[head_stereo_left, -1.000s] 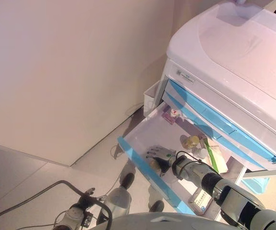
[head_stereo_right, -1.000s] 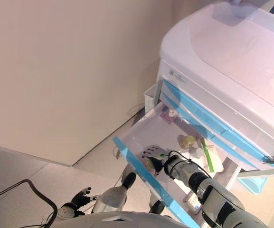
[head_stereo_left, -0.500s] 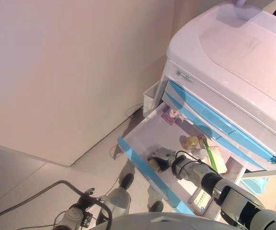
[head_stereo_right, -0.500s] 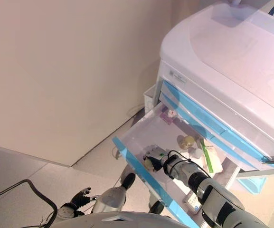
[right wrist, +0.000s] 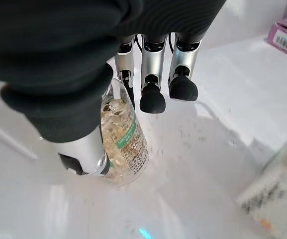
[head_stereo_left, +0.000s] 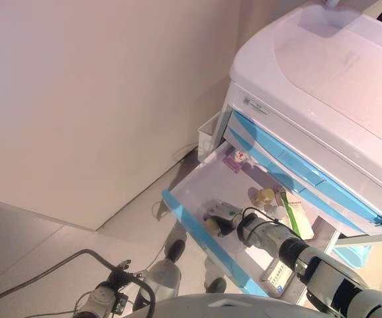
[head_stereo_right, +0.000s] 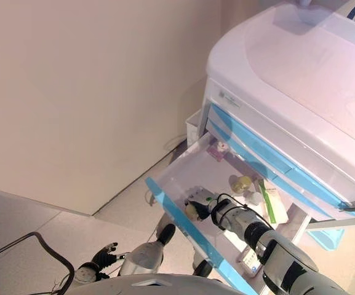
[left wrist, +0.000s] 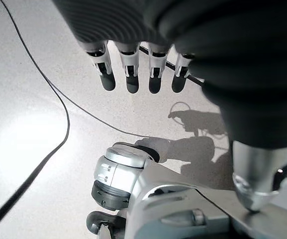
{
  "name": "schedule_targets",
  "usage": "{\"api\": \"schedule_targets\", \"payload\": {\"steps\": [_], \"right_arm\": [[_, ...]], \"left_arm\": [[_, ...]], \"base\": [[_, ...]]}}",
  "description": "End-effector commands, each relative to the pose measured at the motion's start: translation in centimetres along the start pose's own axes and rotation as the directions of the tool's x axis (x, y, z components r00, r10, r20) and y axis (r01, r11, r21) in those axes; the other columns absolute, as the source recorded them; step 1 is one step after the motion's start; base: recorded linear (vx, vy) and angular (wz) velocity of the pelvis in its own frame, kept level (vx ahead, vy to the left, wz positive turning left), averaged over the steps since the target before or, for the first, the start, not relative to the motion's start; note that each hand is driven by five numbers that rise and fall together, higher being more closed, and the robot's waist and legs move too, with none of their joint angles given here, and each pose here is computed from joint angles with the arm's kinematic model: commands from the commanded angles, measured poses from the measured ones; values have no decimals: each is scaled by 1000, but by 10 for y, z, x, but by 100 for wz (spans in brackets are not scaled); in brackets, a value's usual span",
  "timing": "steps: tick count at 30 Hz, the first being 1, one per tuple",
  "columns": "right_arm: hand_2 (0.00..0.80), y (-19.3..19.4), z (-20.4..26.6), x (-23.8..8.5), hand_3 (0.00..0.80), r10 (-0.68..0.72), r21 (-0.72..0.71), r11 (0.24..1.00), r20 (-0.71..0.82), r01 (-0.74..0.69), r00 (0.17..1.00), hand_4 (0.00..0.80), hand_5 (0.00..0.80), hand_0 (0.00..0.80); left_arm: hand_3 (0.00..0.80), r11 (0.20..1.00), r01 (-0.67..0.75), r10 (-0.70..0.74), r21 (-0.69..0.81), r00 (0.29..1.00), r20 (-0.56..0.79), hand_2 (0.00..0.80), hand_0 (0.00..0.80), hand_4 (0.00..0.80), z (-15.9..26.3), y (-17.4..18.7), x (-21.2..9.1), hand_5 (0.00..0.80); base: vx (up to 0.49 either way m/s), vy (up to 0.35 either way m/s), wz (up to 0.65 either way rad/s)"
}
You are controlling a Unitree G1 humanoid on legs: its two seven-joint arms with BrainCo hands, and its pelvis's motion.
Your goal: Open the drawer and pick up the medicine
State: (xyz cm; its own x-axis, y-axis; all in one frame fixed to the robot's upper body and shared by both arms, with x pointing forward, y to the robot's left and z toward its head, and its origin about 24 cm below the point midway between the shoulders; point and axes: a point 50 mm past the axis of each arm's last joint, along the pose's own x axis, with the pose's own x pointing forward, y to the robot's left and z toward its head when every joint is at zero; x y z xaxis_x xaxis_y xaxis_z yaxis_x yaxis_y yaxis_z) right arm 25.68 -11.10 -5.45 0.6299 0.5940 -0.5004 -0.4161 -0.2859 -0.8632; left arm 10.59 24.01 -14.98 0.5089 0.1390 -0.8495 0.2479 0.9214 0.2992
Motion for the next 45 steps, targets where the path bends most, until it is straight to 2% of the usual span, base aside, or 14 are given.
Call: {"api": "schedule_targets", "payload": {"steps": [1, 6, 10, 12, 13, 15, 17, 21, 25, 27, 30, 33, 39, 45], "right_arm": [[800, -35, -2, -13, 800, -16, -23, 1000, 68, 17, 998, 800, 800, 800], [800, -88, -11, -53, 800, 76, 22, 997, 124, -80, 989, 800, 800, 800], [800, -169, -12, -102, 800, -31, 197, 980, 278, -26, 960, 800, 800, 800], [800, -196, -15, -120, 800, -116, 228, 973, 317, 43, 941, 800, 800, 800], [800, -196, -16, -121, 800, -116, 228, 973, 317, 43, 941, 800, 800, 800], [800, -250, -22, -150, 800, -314, 249, 939, 338, 238, 887, 800, 800, 800], [800, -268, -25, -161, 800, -417, 271, 901, 325, 339, 849, 800, 800, 800], [800, -309, -35, -192, 800, -645, 314, 759, 246, 571, 723, 800, 800, 800], [800, -324, -54, -208, 800, -734, 304, 670, 132, 678, 666, 800, 800, 800], [800, -330, -76, -219, 800, -763, 311, 618, 19, 721, 646, 800, 800, 800], [800, -334, -102, -230, 800, -765, 285, 583, -124, 761, 632, 800, 800, 800], [800, -337, -132, -244, 800, -719, 236, 594, -273, 769, 639, 800, 800, 800], [800, -341, -166, -249, 800, -516, 193, 712, -507, 675, 690, 800, 800, 800], [800, -334, -190, -253, 800, -290, 219, 799, -675, 560, 679, 800, 800, 800]], "left_arm": [[0, 999, 7, -6, 40, 999, -43, 0, 0, 0, -11, 6, -3, 0], [0, 1000, -29, 29, 3, 996, -82, 0, 0, 0, -20, 22, -6, 0], [0, 999, -45, 43, -13, 992, -118, 0, 0, 0, -30, 29, -10, 0], [0, 999, -44, 41, -16, 991, -129, 0, 0, 0, -34, 29, -11, 0], [0, 999, -43, 41, -16, 991, -129, 0, 0, 0, -34, 29, -11, 0], [0, 999, -40, 35, -32, 990, -138, 0, 0, 0, -40, 22, -13, 0], [0, 998, -38, 33, -39, 991, -132, 0, 0, 0, -40, 20, -14, 0], [0, 998, -24, 18, -50, 992, -127, 0, 0, 0, -39, 17, -13, 0], [0, 998, -16, 9, -54, 990, -139, 0, 0, 0, -43, 14, -14, 0], [0, 999, -13, 5, -48, 987, -162, 0, 0, 0, -49, 13, -17, 0], [0, 999, -12, 4, -39, 982, -190, 0, 0, 0, -55, 15, -19, 0], [0, 999, -19, 13, -28, 976, -216, 0, 0, 0, -60, 20, -21, 0], [0, 999, -30, 25, -19, 974, -225, 0, 0, 0, -59, 28, -20, 0], [0, 999, -37, 34, -10, 976, -214, 0, 0, 0, -54, 33, -19, 0]], "base": [[-6, -1, -8], [-11, 19, -26], [13, 33, -31], [19, 39, -35], [41, 63, -35], [54, 96, -31], [47, 80, -34], [55, 77, -10], [35, 43, 0], [43, 20, 4], [21, 3, 4], [0, 0, 0], [14, 8, 6], [21, 0, 21]]}}
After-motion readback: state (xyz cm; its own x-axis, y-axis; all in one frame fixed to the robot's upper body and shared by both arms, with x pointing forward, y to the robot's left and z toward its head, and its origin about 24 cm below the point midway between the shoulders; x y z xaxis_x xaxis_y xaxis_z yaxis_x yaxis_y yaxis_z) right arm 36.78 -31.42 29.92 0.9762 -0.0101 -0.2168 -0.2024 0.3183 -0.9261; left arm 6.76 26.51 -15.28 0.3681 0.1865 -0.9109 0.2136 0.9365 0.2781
